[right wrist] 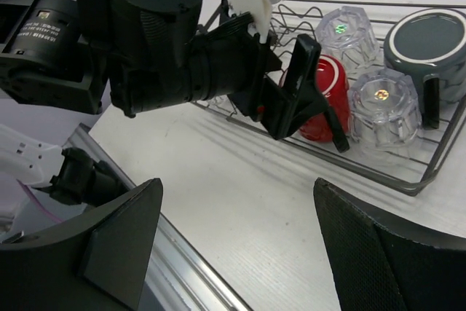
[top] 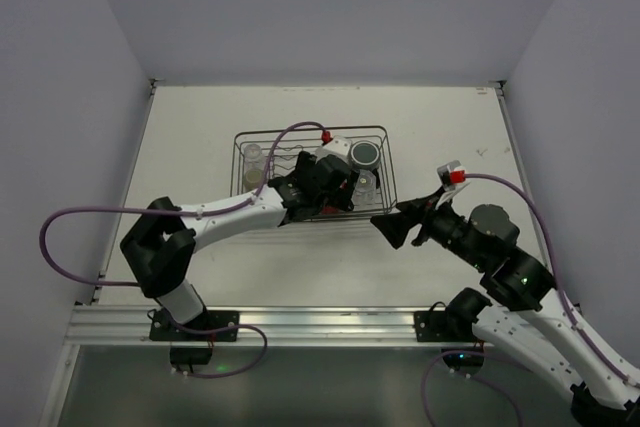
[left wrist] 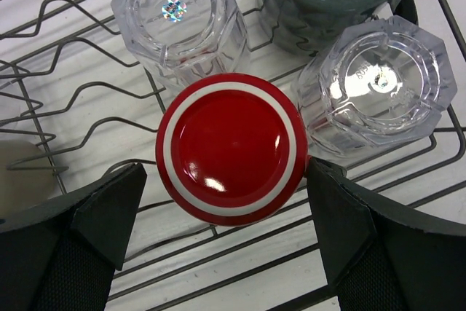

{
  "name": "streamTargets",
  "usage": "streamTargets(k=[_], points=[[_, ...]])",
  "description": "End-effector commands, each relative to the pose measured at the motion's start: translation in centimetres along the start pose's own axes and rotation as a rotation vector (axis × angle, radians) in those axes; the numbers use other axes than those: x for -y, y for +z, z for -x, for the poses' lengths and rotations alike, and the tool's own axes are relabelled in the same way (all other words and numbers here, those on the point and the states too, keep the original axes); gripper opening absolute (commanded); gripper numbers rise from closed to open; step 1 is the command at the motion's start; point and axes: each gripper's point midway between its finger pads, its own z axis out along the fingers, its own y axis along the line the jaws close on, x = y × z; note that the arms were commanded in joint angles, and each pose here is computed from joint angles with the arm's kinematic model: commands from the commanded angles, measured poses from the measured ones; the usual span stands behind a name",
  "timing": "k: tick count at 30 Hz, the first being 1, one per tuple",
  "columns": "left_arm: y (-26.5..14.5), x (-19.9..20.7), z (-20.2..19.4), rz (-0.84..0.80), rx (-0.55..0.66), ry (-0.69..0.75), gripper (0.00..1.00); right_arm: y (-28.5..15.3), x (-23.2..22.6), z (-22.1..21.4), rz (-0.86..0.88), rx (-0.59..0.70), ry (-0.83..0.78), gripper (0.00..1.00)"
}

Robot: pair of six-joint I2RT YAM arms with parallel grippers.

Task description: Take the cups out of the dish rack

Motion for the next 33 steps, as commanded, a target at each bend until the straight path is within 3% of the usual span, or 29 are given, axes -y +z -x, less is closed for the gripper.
streamTargets(k=[1,24,27,28,31,33], points=[[-0.1,-0.5,4.5,0.082,0.145,-0.148,1.0,0.6,-1.5,-0.1,0.082,-0.013,0.012,0.87],[3.5,0.6,2.0,0.101,0.112,-0.153,1.0,0.2,-2.8,-0.7,0.157,-0.055,0.017,0.93],[3.6,0.0,1.6,0.125,0.115,-0.149,0.76,0.2,-3.1,-0.5,0.167,-0.053,0.019,0.93],[3.4,-0.1,2.0,0.125,0.134,-0.157,0.57,0.2,-3.1,-0.5,0.166,-0.052,0.019,0.93],[2.1,-0.8,3.8,0.131,0.193,-0.167,0.4,0.5,-2.9,-0.6,0.159,-0.053,0.03,0.93],[0.8,-1.2,5.3,0.128,0.234,-0.182,0.35,0.7,-3.0,-0.5,0.159,-0.042,0.047,0.93]])
